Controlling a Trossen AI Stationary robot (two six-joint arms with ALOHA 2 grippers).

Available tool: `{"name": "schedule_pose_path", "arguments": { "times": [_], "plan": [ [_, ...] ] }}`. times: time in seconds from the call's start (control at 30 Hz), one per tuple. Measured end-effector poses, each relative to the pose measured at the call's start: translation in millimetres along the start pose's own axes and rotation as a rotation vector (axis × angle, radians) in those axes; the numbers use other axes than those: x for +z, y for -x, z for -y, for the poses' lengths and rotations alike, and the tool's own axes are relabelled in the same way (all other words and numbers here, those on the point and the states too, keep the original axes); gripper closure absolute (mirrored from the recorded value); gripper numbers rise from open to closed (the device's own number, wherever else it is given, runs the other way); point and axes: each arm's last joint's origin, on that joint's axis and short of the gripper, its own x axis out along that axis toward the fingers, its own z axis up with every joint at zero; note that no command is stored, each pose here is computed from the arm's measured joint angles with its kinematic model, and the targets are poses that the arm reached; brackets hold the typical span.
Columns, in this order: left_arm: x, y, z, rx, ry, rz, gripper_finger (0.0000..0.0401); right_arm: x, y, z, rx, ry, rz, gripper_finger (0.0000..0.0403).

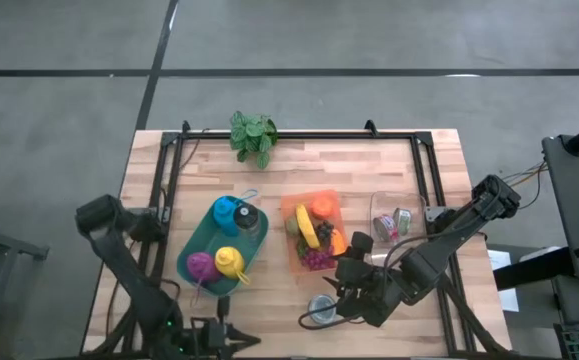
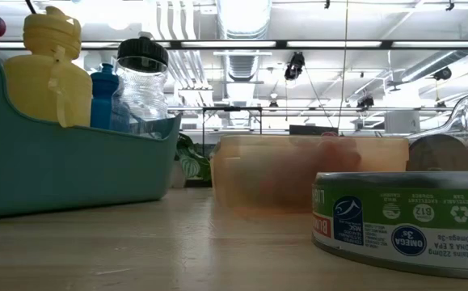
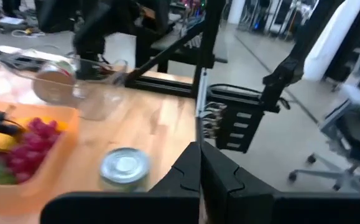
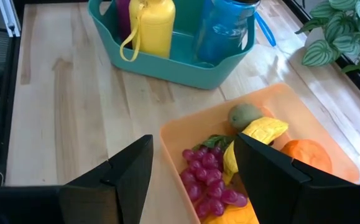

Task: Pick & Place Food Item
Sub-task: Put the green tuna can into the transparent bin

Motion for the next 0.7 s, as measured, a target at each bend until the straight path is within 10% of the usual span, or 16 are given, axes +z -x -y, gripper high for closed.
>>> {"name": "schedule_pose_path", "arguments": {
  "times": [0.7],
  "plan": [
    [-78.2,-48.3,5.2,-0.107,0.172,-0.108,0.0399,-18.2,1.7,-2.1,0.056,0.078,-0.133,0.0181]
  ]
}}
